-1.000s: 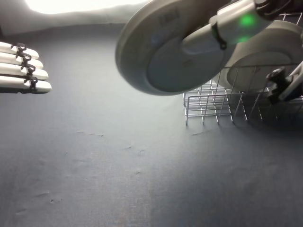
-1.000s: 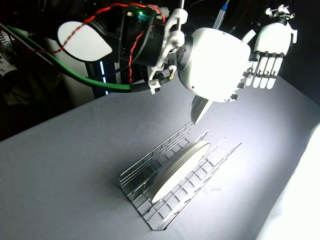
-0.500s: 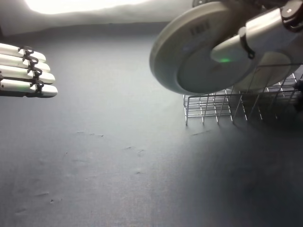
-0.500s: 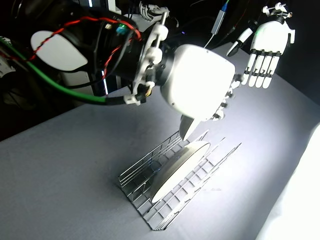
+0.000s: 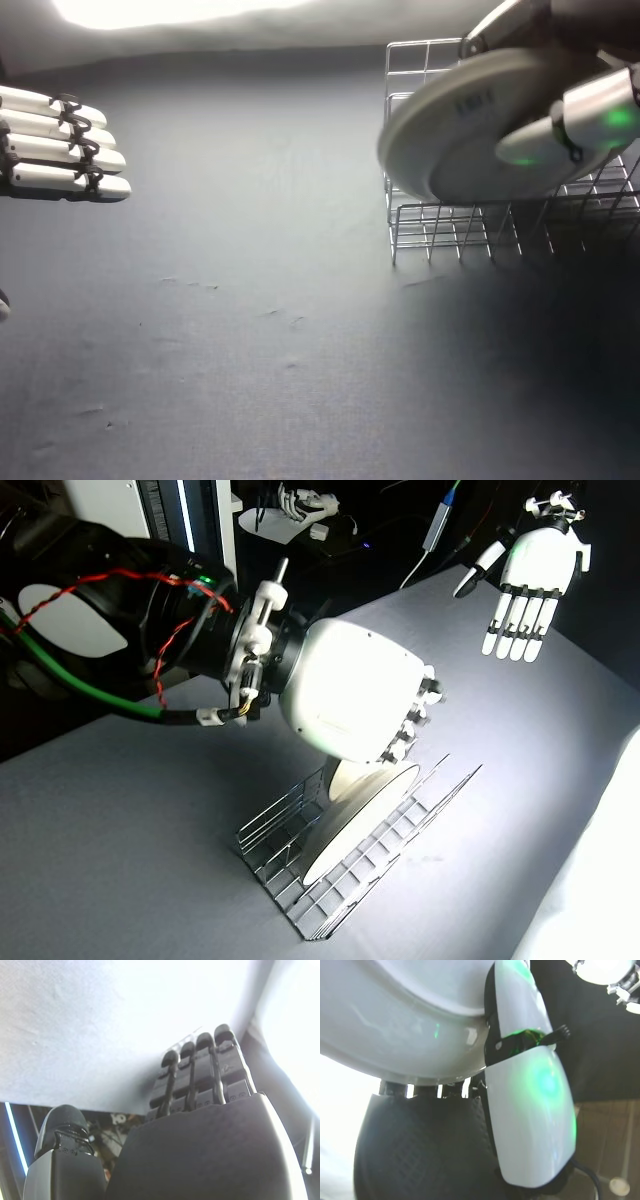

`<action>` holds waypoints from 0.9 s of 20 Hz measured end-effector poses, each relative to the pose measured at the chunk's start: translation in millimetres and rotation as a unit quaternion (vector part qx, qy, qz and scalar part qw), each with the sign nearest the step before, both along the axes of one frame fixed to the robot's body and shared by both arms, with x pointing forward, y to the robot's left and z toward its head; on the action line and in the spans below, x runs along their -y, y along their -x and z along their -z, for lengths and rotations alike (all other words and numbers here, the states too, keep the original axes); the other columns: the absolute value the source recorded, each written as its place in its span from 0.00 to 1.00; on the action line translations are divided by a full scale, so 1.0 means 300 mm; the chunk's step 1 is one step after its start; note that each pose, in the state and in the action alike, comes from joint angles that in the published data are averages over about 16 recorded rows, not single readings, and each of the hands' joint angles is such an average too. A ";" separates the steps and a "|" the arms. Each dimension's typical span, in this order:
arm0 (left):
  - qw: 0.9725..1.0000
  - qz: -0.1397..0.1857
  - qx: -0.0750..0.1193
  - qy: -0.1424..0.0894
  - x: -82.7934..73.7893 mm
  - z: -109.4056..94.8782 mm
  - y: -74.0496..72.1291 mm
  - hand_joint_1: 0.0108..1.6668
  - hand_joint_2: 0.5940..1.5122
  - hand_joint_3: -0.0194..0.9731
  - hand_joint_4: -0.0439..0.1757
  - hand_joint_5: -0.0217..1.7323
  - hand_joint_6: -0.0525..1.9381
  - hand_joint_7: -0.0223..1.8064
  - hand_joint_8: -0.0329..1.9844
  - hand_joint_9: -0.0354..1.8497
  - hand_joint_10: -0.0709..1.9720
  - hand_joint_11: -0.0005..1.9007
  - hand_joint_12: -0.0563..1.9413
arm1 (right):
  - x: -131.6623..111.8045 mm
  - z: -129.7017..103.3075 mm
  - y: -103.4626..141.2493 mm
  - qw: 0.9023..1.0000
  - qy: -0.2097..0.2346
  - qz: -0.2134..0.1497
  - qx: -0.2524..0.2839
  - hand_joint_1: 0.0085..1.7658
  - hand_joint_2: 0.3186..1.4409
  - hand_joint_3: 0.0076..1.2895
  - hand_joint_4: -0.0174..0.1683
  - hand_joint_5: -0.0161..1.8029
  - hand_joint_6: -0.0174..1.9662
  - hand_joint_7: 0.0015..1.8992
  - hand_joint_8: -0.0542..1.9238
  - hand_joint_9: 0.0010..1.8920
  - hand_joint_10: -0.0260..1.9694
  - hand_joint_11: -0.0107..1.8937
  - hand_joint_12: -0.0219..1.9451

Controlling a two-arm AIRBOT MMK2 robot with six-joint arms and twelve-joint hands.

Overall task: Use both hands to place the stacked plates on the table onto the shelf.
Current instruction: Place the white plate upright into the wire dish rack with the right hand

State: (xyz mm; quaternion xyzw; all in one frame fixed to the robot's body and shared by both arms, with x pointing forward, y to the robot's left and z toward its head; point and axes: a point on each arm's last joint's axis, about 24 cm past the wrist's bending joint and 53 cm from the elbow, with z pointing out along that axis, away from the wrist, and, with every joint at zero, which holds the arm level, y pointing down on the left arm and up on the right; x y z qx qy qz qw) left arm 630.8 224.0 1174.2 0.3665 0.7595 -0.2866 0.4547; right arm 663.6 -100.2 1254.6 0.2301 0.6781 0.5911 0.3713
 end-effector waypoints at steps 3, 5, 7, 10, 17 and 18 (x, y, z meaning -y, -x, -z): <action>1.000 0.001 0.000 0.000 0.002 0.000 0.000 0.00 0.53 0.02 0.19 0.02 0.03 0.02 0.02 0.03 0.04 0.01 0.03 | 0.014 0.030 0.004 1.000 0.017 0.000 0.005 0.81 0.61 0.00 0.05 0.47 0.59 0.51 0.41 0.50 0.55 0.44 0.80; 1.000 0.001 0.000 0.000 0.003 0.001 0.000 0.00 0.53 0.02 0.19 0.02 0.03 0.02 0.02 0.03 0.04 0.01 0.03 | 0.021 0.047 0.007 1.000 0.027 0.000 0.007 0.81 0.63 0.00 0.05 0.45 0.56 0.49 0.39 0.48 0.53 0.42 0.80; 1.000 0.001 0.000 0.000 0.004 0.001 0.000 0.00 0.53 0.02 0.19 0.02 0.03 0.02 0.02 0.03 0.04 0.01 0.03 | 0.028 0.063 0.009 0.999 0.035 -0.001 0.009 0.80 0.64 0.00 0.05 0.43 0.52 0.47 0.37 0.46 0.51 0.40 0.81; 1.000 0.001 0.000 0.001 0.004 0.001 0.000 0.00 0.53 0.02 0.19 0.02 0.03 0.02 0.02 0.03 0.04 0.01 0.03 | 0.035 0.078 0.011 0.999 0.045 -0.002 0.013 0.80 0.66 0.00 0.05 0.40 0.47 0.45 0.34 0.41 0.49 0.36 0.82; 1.000 0.002 -0.002 0.001 0.005 0.001 0.001 0.00 0.53 0.02 0.19 0.02 0.03 0.02 0.02 0.03 0.04 0.01 0.03 | 0.042 0.059 0.006 0.998 0.051 -0.002 0.033 0.73 0.69 0.00 0.05 0.28 0.34 0.34 0.24 0.27 0.43 0.21 0.85; 1.000 0.002 -0.002 0.001 0.006 0.001 0.001 0.00 0.53 0.02 0.19 0.02 0.03 0.02 0.02 0.03 0.04 0.01 0.03 | 0.041 0.048 0.005 0.998 0.050 -0.002 0.038 0.72 0.69 0.00 0.06 0.26 0.32 0.33 0.22 0.25 0.42 0.19 0.85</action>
